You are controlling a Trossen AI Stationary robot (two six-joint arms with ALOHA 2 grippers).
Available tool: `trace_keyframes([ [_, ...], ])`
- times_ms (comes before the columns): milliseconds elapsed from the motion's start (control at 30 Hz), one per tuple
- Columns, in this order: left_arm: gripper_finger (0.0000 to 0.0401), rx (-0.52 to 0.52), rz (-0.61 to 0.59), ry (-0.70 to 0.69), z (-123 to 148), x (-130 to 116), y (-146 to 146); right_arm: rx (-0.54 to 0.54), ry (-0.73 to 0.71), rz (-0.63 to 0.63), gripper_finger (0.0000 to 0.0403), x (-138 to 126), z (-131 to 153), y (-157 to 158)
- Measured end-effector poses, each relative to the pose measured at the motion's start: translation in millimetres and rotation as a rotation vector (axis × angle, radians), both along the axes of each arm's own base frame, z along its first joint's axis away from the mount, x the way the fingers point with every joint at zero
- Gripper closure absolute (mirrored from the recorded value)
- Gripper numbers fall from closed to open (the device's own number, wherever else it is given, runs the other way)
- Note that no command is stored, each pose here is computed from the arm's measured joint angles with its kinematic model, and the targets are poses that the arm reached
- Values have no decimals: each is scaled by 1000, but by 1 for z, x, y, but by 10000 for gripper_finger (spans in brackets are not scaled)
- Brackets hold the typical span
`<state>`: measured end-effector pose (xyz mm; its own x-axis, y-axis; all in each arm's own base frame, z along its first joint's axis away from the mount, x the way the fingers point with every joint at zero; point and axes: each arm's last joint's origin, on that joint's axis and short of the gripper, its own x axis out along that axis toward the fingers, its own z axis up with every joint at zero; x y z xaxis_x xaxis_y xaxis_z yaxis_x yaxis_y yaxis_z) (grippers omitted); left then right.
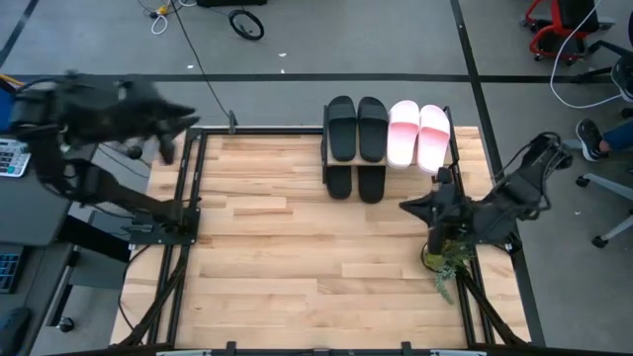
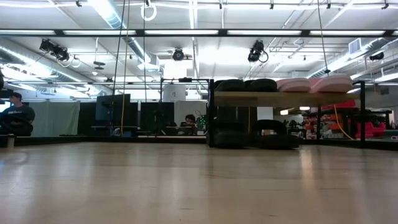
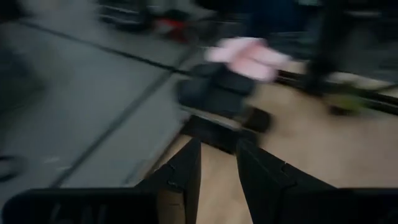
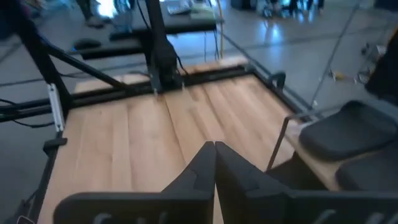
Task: Pick and place slides into the shelf
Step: Return to Home Position
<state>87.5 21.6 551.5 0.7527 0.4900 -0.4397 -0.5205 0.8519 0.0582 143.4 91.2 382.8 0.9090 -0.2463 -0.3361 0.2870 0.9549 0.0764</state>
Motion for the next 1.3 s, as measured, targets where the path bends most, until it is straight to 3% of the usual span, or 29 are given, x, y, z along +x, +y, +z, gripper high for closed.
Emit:
trace_keyframes([
  [133, 294, -123, -246, -40, -13, -23, -11, 11, -67, 50, 386, -12, -23, -6],
  [200, 294, -183, -386, -71, -24, -23, -16, 40, -105, 73, 387, -17, -41, -9],
  [300, 294, -204, -484, -150, -46, -16, -20, 85, -170, 86, 388, -22, -75, -11],
  [500, 294, -154, -522, -253, -114, 11, -20, 139, -321, 148, 389, -24, -121, -13],
  [667, 294, -196, -525, -321, -177, 35, -20, 58, -407, 169, 389, -35, -116, -22],
  [900, 294, -333, -607, -440, -256, 62, -22, 127, -470, 271, 389, -38, -124, -28],
  [1067, 294, -321, -659, -526, -286, 67, -23, 111, -452, 257, 389, -33, -141, -30],
  [1300, 294, -269, -641, -577, -289, 63, -18, 41, -519, 224, 389, -37, -150, -38],
])
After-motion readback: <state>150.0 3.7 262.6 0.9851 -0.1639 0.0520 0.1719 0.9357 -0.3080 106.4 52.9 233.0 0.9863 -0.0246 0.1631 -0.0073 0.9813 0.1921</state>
